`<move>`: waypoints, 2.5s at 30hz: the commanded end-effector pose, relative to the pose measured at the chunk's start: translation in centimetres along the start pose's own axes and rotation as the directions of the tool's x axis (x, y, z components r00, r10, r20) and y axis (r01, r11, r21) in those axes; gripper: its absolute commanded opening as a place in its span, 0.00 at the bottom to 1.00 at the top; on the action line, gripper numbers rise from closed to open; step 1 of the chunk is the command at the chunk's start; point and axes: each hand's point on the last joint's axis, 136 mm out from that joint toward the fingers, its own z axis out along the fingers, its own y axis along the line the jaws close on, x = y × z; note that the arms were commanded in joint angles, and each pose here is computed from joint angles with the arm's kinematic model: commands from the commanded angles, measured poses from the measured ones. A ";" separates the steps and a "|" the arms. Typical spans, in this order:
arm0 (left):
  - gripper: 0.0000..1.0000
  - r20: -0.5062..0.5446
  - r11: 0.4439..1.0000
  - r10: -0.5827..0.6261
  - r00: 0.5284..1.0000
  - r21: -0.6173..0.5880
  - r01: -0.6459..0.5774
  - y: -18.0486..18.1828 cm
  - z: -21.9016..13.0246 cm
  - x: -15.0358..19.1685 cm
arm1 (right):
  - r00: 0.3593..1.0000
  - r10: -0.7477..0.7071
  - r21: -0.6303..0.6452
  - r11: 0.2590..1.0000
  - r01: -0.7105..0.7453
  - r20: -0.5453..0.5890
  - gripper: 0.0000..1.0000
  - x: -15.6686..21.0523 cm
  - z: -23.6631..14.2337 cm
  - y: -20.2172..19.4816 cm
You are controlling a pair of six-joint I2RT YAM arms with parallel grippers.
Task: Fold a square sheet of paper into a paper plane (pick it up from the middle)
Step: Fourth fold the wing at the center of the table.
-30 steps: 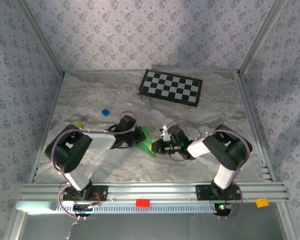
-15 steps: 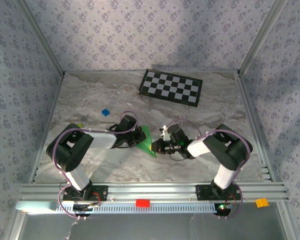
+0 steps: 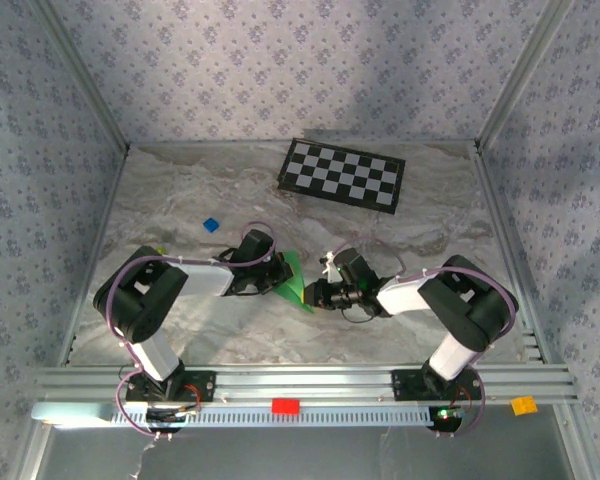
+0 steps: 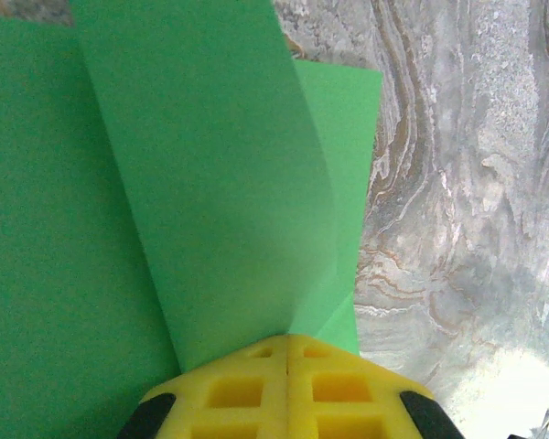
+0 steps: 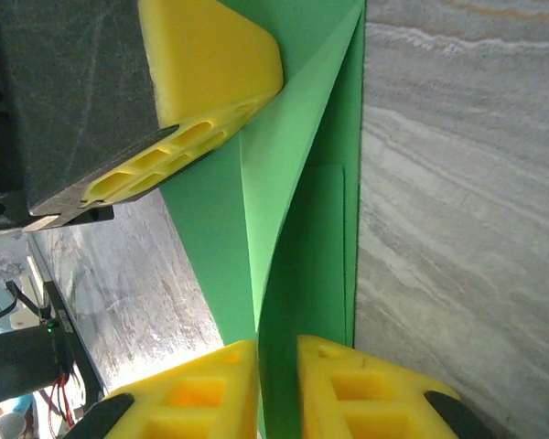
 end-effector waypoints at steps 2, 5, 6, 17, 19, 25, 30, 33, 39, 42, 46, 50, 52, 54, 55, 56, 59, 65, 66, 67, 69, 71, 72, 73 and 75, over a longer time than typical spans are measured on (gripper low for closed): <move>0.00 -0.022 0.996 -0.017 1.000 -0.085 0.015 2.4 0.6 0.7 | 0.996 0.050 0.121 0.992 -0.041 -0.074 0.15 2.8 -0.3 -3.2; 0.00 -0.022 0.996 -0.019 1.000 -0.084 0.017 2.4 0.6 0.7 | 0.995 0.060 0.131 0.990 -0.049 -0.082 0.11 3.2 -0.3 -3.7; 0.00 -0.021 0.996 -0.019 1.000 -0.084 0.017 2.4 0.6 0.7 | 0.994 0.063 0.133 0.990 -0.052 -0.085 0.10 3.4 -0.3 -3.8; 0.00 -0.019 0.996 -0.020 1.000 -0.084 0.018 2.5 0.6 0.7 | 0.994 0.077 0.118 0.991 -0.067 -0.084 0.13 3.6 -0.8 -3.6; 0.00 -0.020 0.996 -0.019 1.000 -0.082 0.017 2.4 0.6 0.7 | 0.993 0.076 0.123 0.990 -0.065 -0.087 0.14 3.7 -1.0 -3.7; 0.00 -0.020 0.996 -0.020 1.000 -0.082 0.018 2.5 0.6 0.7 | 0.992 0.085 0.135 0.988 -0.071 -0.096 0.12 4.3 -1.2 -4.4; 0.00 -0.019 0.996 -0.022 1.000 -0.082 0.020 2.5 0.6 0.7 | 0.988 0.095 0.101 0.991 -0.083 -0.124 0.07 4.8 -0.7 -4.2; 0.00 -0.018 0.996 -0.020 1.000 -0.083 0.018 2.5 0.6 0.7 | 0.987 0.105 0.102 0.990 -0.092 -0.123 0.07 4.8 -0.7 -4.3; 0.00 -0.017 0.996 -0.019 1.000 -0.083 0.018 2.5 0.6 0.7 | 0.988 0.107 0.092 0.991 -0.097 -0.113 0.12 4.5 -1.2 -4.1; 0.00 -0.015 0.996 -0.018 1.000 -0.084 0.017 2.5 0.6 0.7 | 0.989 0.098 0.103 0.991 -0.087 -0.109 0.13 4.5 -1.6 -4.1; 0.00 -0.017 0.996 -0.019 1.000 -0.084 0.018 2.5 0.6 0.7 | 0.988 0.097 0.112 0.990 -0.083 -0.123 0.14 4.9 -1.9 -4.5; 0.00 -0.017 0.996 -0.019 1.000 -0.085 0.017 2.6 0.6 0.7 | 0.985 0.112 0.123 0.988 -0.097 -0.128 0.13 5.3 -1.8 -5.0; 0.00 -0.016 0.996 -0.021 1.000 -0.085 0.019 2.6 0.6 0.6 | 0.983 0.123 0.121 0.987 -0.108 -0.133 0.09 5.4 -1.8 -5.2; 0.00 -0.018 0.996 -0.020 1.000 -0.085 0.018 2.5 0.6 0.7 | 0.983 0.128 0.108 0.988 -0.114 -0.135 0.07 5.4 -1.7 -5.0; 0.00 -0.017 0.996 -0.019 1.000 -0.084 0.017 2.5 0.6 0.7 | 0.982 0.131 0.103 0.988 -0.117 -0.136 0.06 5.4 -1.7 -5.0; 0.00 -0.017 0.996 -0.020 1.000 -0.085 0.019 2.6 0.6 0.7 | 0.982 0.131 0.099 0.988 -0.118 -0.134 0.06 5.3 -1.7 -4.9; 0.00 -0.017 0.996 -0.019 1.000 -0.084 0.018 2.5 0.6 0.7 | 0.983 0.129 0.098 0.988 -0.116 -0.128 0.10 5.0 -1.9 -4.7; 0.00 -0.017 0.996 -0.019 1.000 -0.083 0.017 2.5 0.6 0.7 | 0.987 0.108 0.120 0.988 -0.093 -0.123 0.16 4.9 -2.4 -4.8; 0.00 -0.016 0.996 -0.018 1.000 -0.083 0.017 2.5 0.6 0.7 | 0.987 0.107 0.125 0.988 -0.091 -0.123 0.17 5.0 -2.5 -4.9; 0.00 -0.017 0.996 -0.020 1.000 -0.084 0.018 2.5 0.6 0.7 | 0.987 0.102 0.129 0.988 -0.086 -0.121 0.18 4.9 -2.6 -4.9; 0.00 -0.018 0.997 -0.020 1.000 -0.081 0.018 2.4 0.6 0.6 | 0.988 0.094 0.145 0.986 -0.076 -0.125 0.19 5.0 -2.7 -5.1; 0.00 -0.018 0.997 -0.019 1.000 -0.080 0.017 2.4 0.6 0.7 | 0.987 0.089 0.154 0.986 -0.068 -0.133 0.20 5.1 -2.7 -5.3; 0.00 -0.017 0.997 -0.020 1.000 -0.081 0.019 2.4 0.6 0.7 | 0.987 0.087 0.156 0.986 -0.065 -0.138 0.20 5.1 -2.6 -5.3; 0.00 -0.019 0.996 -0.020 1.000 -0.084 0.019 2.5 0.6 0.7 | 0.986 0.089 0.161 0.985 -0.066 -0.140 0.20 5.1 -2.6 -5.4; 0.00 -0.019 0.996 -0.020 1.000 -0.082 0.019 2.5 0.6 0.7 | 0.985 0.090 0.167 0.984 -0.064 -0.150 0.18 5.3 -2.4 -5.6</move>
